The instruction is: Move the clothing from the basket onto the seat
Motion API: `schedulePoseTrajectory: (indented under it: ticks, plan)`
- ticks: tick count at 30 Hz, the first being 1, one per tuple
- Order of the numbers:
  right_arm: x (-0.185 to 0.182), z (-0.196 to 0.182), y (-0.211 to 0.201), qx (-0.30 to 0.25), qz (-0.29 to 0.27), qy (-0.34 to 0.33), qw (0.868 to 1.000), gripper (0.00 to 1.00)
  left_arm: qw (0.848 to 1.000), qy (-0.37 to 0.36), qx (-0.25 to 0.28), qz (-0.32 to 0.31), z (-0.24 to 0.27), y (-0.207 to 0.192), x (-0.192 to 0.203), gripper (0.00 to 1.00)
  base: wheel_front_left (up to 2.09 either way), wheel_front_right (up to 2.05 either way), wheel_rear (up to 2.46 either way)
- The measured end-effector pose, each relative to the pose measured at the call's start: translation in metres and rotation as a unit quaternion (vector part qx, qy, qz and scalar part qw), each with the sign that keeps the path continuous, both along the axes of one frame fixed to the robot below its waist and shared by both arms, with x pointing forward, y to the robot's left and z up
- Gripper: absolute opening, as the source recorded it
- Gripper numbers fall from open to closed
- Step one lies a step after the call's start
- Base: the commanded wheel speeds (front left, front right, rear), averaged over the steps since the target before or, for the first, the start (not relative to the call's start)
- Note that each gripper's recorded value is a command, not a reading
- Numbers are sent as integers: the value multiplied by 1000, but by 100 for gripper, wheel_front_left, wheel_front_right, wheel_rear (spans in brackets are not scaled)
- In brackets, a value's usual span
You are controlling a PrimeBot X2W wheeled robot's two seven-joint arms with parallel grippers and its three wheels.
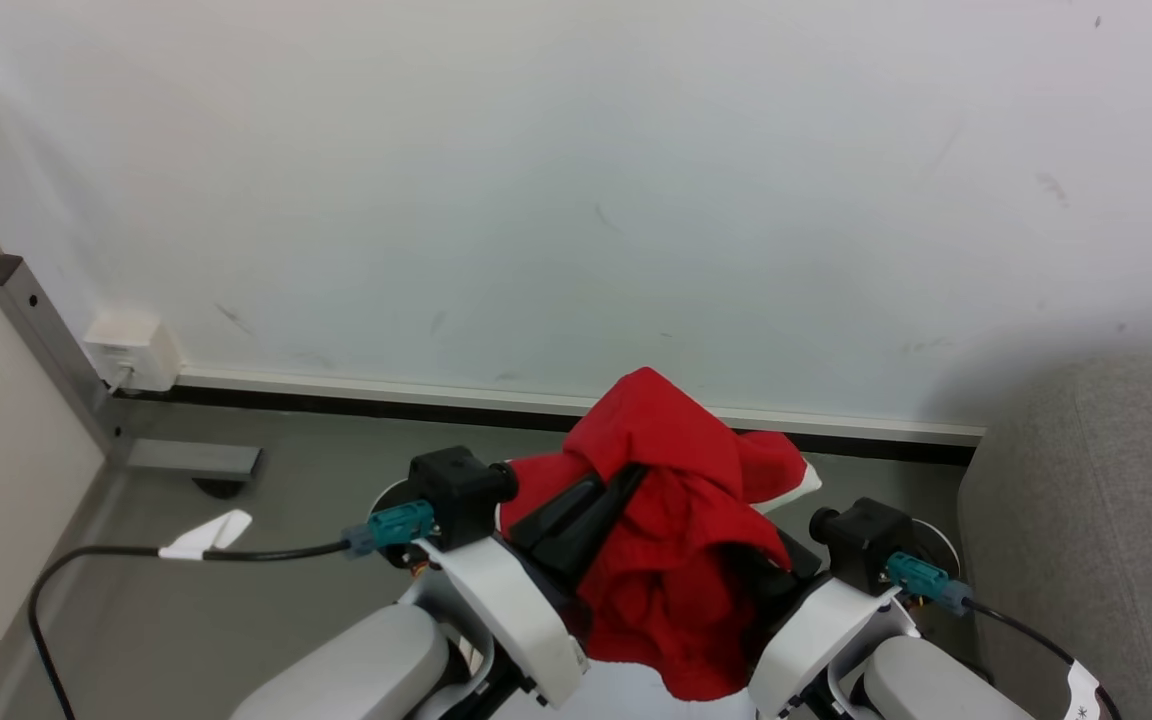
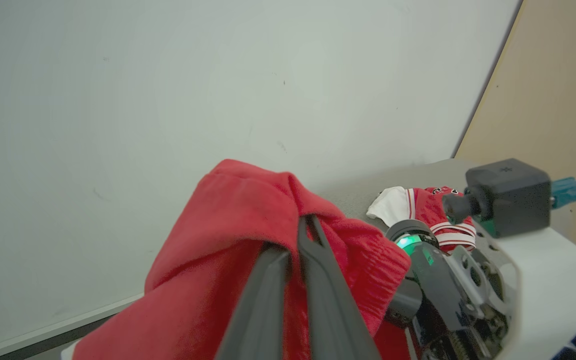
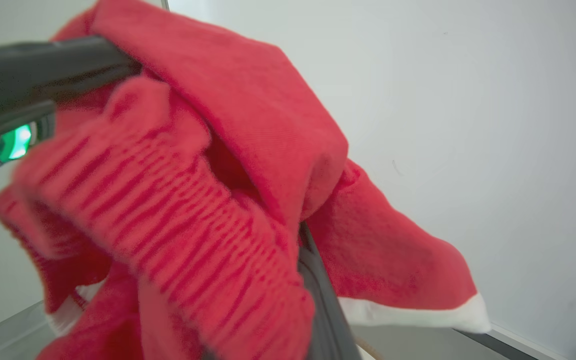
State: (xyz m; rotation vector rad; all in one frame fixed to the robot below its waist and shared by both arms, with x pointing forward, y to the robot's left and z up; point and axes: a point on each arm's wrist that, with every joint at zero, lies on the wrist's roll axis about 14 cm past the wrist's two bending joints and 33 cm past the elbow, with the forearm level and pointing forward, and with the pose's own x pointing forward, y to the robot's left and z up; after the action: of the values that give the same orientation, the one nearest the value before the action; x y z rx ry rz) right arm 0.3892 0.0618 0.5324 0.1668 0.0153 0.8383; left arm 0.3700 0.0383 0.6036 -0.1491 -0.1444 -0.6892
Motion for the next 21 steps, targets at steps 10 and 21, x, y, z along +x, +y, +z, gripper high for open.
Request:
schedulePoseTrajectory:
  ticks: [10, 21]
  plan:
    - [18, 25, -28, 54, -57, -13, 997, 0, 1000, 25, 5, -7, -16, -5, 3, 0, 0, 0, 0]
    - [36, 43, -84, 86, -144, -37, 985, 0, 999, 34, 1, -40, -22, -28, 4, 100, 0, 0, 0]
